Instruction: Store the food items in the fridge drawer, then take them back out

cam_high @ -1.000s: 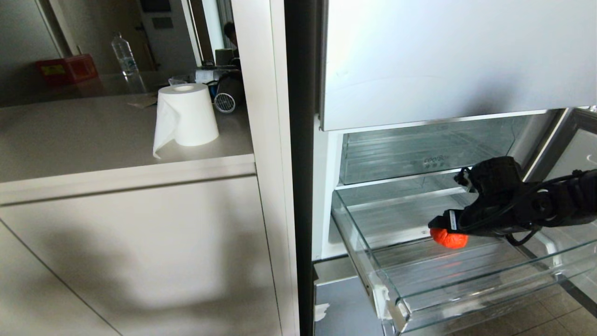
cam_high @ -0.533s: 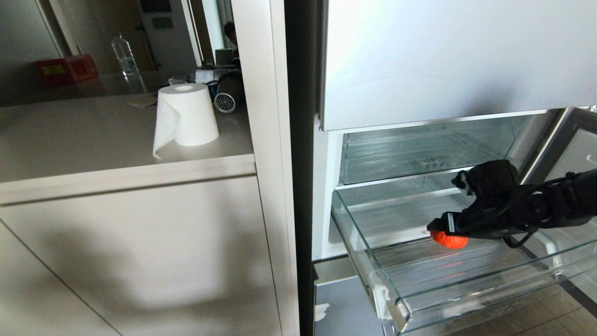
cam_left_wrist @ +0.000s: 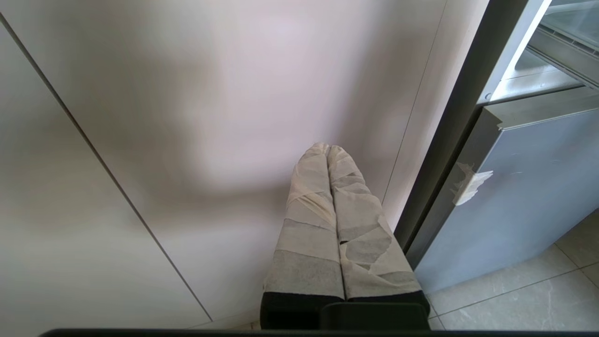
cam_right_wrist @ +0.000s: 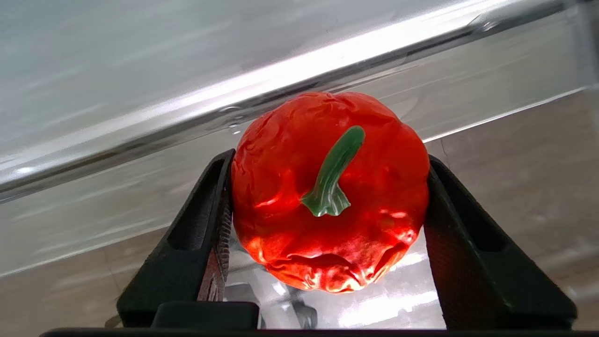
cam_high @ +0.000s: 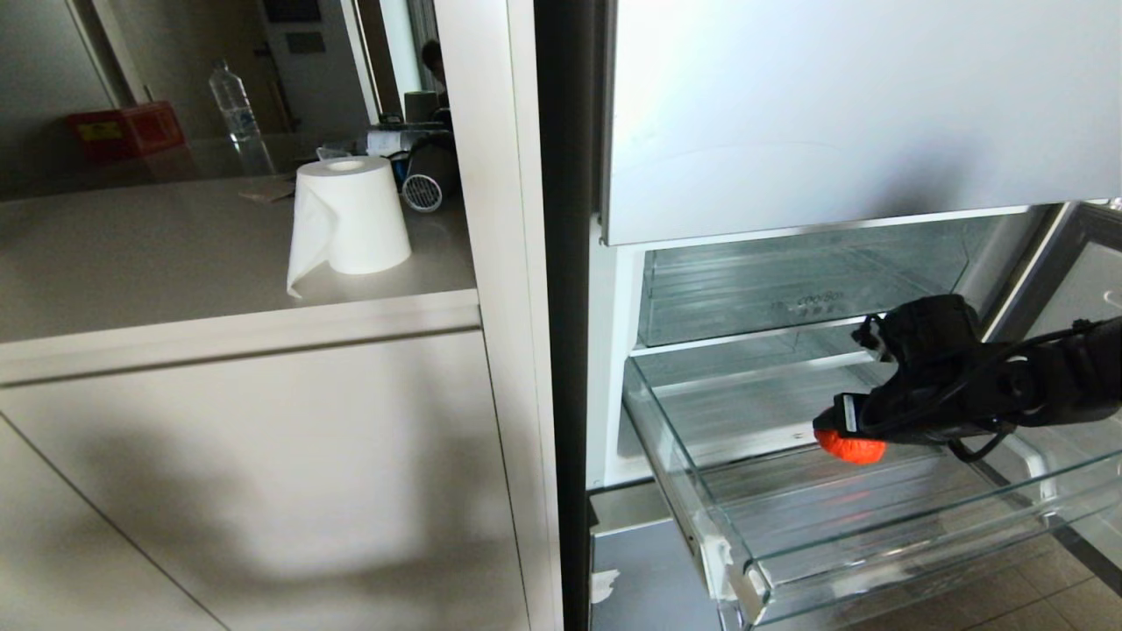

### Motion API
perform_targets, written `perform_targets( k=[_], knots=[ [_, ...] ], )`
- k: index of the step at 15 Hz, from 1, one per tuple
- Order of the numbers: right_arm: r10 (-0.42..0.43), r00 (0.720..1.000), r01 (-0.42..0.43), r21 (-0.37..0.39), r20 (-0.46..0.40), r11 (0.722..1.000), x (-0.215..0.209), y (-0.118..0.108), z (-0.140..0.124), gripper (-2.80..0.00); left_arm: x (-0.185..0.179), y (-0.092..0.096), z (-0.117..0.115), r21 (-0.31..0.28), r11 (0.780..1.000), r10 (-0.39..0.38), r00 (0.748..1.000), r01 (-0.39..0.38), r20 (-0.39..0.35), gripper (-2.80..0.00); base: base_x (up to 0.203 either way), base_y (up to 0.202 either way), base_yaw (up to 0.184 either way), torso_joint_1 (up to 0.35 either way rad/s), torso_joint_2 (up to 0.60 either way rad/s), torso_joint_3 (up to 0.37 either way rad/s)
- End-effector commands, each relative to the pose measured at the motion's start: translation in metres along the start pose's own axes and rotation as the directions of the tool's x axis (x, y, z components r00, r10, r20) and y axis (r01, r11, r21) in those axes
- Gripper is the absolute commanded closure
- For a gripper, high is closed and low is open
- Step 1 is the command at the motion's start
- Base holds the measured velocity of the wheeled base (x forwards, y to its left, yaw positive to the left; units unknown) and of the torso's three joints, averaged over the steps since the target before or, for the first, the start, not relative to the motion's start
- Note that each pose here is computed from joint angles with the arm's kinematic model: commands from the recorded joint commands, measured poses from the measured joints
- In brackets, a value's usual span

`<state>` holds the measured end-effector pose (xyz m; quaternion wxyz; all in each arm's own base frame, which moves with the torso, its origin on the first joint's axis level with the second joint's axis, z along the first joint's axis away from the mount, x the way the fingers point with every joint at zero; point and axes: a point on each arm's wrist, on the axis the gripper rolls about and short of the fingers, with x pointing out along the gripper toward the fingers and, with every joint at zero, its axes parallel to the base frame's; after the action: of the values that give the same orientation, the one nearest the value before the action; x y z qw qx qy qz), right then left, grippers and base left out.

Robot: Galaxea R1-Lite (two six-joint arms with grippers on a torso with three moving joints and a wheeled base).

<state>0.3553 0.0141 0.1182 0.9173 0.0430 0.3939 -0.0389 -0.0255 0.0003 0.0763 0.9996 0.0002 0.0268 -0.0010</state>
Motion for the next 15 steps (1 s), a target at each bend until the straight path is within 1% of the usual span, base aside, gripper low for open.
perform_targets(
  k=[1,3,5,7,8,9,11,12,14,15],
  knots=[
    [0.011,0.998,-0.011,0.002,0.058,1.000,-0.024,0.001,0.006,0.00,0.000,0.000,0.000,0.000,1.000,0.000,1.000,0.000,-0.002,0.00,0.000,0.000,0.000,0.000,0.00,0.000],
    [0.020,0.991,-0.021,0.004,0.129,1.000,-0.058,0.000,0.010,0.00,0.000,0.000,0.000,0.000,1.000,0.000,1.000,0.000,-0.001,0.00,0.000,0.000,0.000,0.000,0.00,0.000],
    [0.028,0.979,-0.030,0.007,0.200,1.000,-0.096,-0.003,0.007,0.00,0.000,0.000,0.000,0.000,1.000,0.000,1.000,0.000,0.000,0.00,0.000,0.000,0.000,0.000,0.00,0.000],
    [0.034,0.963,-0.037,0.009,0.268,0.999,-0.137,-0.008,-0.008,0.00,0.000,0.000,0.000,0.000,1.000,0.000,1.000,0.000,0.000,0.00,0.000,0.000,0.000,0.000,0.00,0.000],
    [0.037,0.951,-0.042,0.011,0.308,0.999,-0.158,-0.011,-0.016,0.00,0.000,0.000,0.000,0.000,1.000,0.000,1.000,0.000,-0.001,0.00,0.000,0.000,0.000,0.000,0.00,0.000],
    [0.042,0.931,-0.050,0.013,0.364,0.999,-0.182,-0.015,-0.026,0.00,0.000,0.000,0.000,0.000,1.000,0.000,1.000,0.000,-0.001,0.00,0.000,0.000,0.000,0.000,0.00,0.000],
    [0.049,0.874,-0.065,0.016,0.484,0.998,-0.231,-0.023,-0.052,0.00,0.000,0.000,0.000,0.000,1.000,0.000,1.000,0.000,-0.002,0.00,0.000,0.000,0.000,0.000,0.00,0.000],
    [0.043,0.836,-0.065,0.021,0.547,0.998,-0.254,-0.028,-0.070,0.00,0.000,0.000,0.000,0.000,1.000,0.000,1.000,0.000,-0.001,0.00,0.000,0.000,0.000,0.000,0.00,0.000],
    [0.005,0.747,-0.049,0.048,0.665,0.998,-0.292,-0.037,-0.106,0.00,0.000,0.000,0.000,0.000,1.000,0.000,1.000,0.000,-0.001,0.00,0.000,0.000,0.000,0.000,0.00,0.000],
    [-0.018,0.695,-0.040,0.064,0.719,0.997,-0.308,-0.041,-0.125,0.00,0.000,0.000,0.000,0.000,1.000,0.000,1.000,0.000,0.000,0.00,0.000,0.000,0.000,0.000,0.00,0.000]
  ],
)
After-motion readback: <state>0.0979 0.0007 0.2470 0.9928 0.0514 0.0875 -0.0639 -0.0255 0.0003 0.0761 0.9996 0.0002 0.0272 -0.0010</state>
